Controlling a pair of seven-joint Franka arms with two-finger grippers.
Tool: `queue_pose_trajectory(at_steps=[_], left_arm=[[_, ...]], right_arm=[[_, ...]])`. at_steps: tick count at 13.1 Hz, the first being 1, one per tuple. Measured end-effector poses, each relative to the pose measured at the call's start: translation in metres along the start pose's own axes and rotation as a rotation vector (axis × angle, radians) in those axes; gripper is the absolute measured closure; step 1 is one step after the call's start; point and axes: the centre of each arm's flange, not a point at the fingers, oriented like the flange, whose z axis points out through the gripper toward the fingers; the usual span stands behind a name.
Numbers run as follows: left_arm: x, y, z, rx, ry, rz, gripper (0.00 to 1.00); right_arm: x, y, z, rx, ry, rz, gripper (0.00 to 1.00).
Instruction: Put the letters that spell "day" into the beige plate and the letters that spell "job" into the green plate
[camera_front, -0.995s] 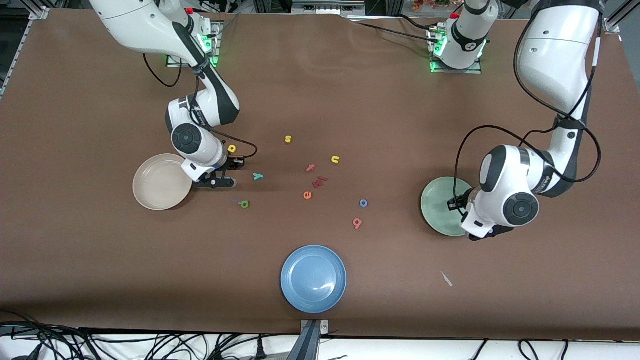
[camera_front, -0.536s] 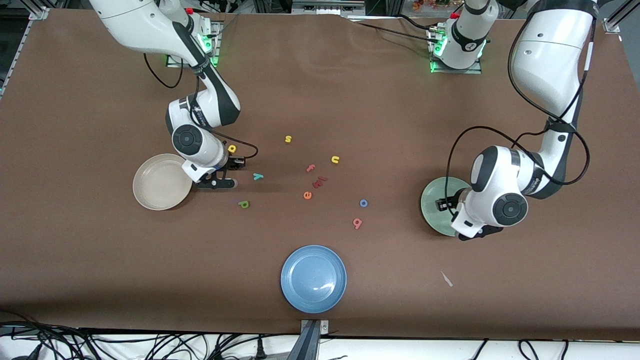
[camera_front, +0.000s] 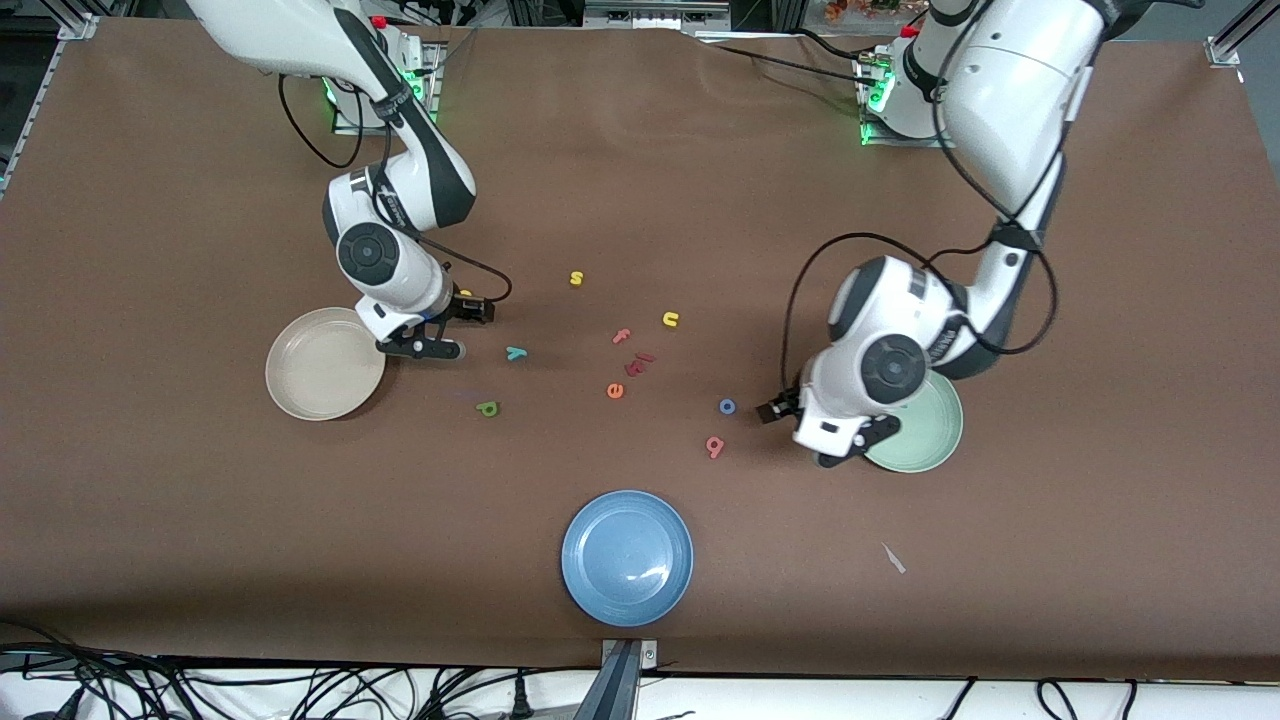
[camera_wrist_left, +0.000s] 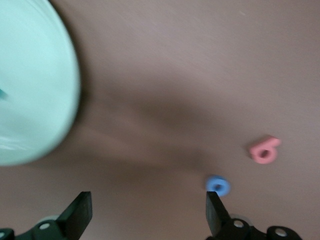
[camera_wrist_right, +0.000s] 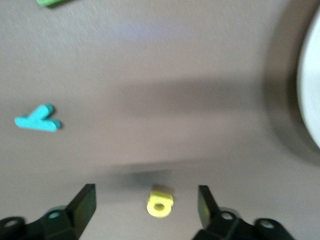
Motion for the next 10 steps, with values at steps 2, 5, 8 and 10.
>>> queue_pose_trajectory(at_steps=[2, 5, 8, 10], left_arm=[[-0.028, 0.026, 0.031, -0.028, 0.023, -0.046, 0.00], [-0.030, 0.030, 0.074, -0.029, 0.022, -0.068, 0.00], [-0.030, 0.032, 0.088, -0.041, 0.027, -0.067, 0.12], [-0.031, 0.036, 0.083, -0.054, 0.036, -0.062, 0.35]], right_arm=[[-0.016, 0.009, 0.006, -0.001, 0.007, 0.000, 0.01], [-0.034, 0.016, 0.028, 0.012, 0.036, -0.002, 0.04], [-0.045, 0.010, 0.036, 0.016, 0.038, 0.000, 0.11], [-0.047, 0.007, 0.037, 0.018, 0.040, -0.001, 0.15]])
